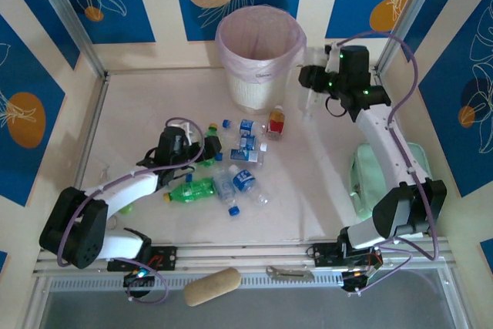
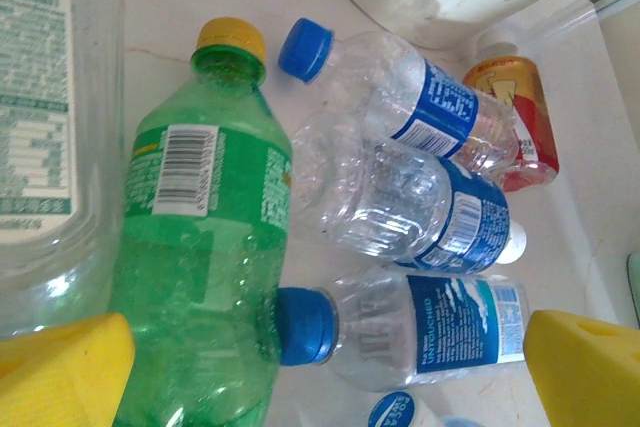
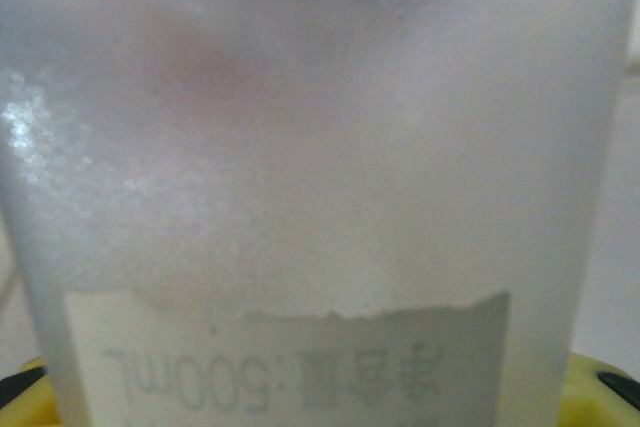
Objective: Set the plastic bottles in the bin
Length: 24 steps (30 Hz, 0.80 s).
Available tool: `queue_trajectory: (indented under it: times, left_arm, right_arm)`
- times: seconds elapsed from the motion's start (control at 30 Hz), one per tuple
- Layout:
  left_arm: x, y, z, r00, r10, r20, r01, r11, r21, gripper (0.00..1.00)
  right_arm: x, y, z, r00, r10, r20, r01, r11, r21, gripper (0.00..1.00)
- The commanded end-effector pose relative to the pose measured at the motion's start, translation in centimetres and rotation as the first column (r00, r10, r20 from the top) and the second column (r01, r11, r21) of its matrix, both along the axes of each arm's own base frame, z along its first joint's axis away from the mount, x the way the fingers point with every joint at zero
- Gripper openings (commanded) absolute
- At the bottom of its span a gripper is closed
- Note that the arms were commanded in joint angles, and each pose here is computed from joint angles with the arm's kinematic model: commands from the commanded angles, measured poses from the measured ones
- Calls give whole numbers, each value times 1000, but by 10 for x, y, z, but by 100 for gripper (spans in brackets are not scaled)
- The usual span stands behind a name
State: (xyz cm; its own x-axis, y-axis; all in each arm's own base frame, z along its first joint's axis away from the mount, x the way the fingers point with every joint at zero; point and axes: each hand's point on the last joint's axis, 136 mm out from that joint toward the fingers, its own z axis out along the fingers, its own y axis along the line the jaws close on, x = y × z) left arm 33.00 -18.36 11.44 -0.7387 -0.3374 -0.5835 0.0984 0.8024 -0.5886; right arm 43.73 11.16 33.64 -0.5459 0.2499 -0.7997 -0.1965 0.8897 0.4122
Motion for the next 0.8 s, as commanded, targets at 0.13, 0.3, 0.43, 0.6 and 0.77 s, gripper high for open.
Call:
queue_trajectory:
  times: [0.13,0.3,0.43,0.6,0.77]
  left_arm:
    - [-8,22,8,998,35,46,-35,999,9,100]
    - [-17,37,10,997,55,62,-58,997,50,100]
    - [-23,46,13,995,67,79,-73,994,76,100]
    - [-29,58,17,991,89,97,-99,990,99,100]
    - [-34,65,18,990,103,99,-114,988,103,100]
  right_arm:
    - [45,37,97,964,52,262,-115,967,230,44]
    - [90,53,126,939,32,342,-143,942,304,43]
    - [125,64,132,929,14,371,-144,934,325,43]
    - [164,78,127,928,3,373,-145,925,352,43]
    - [190,92,102,945,17,327,-140,925,355,43]
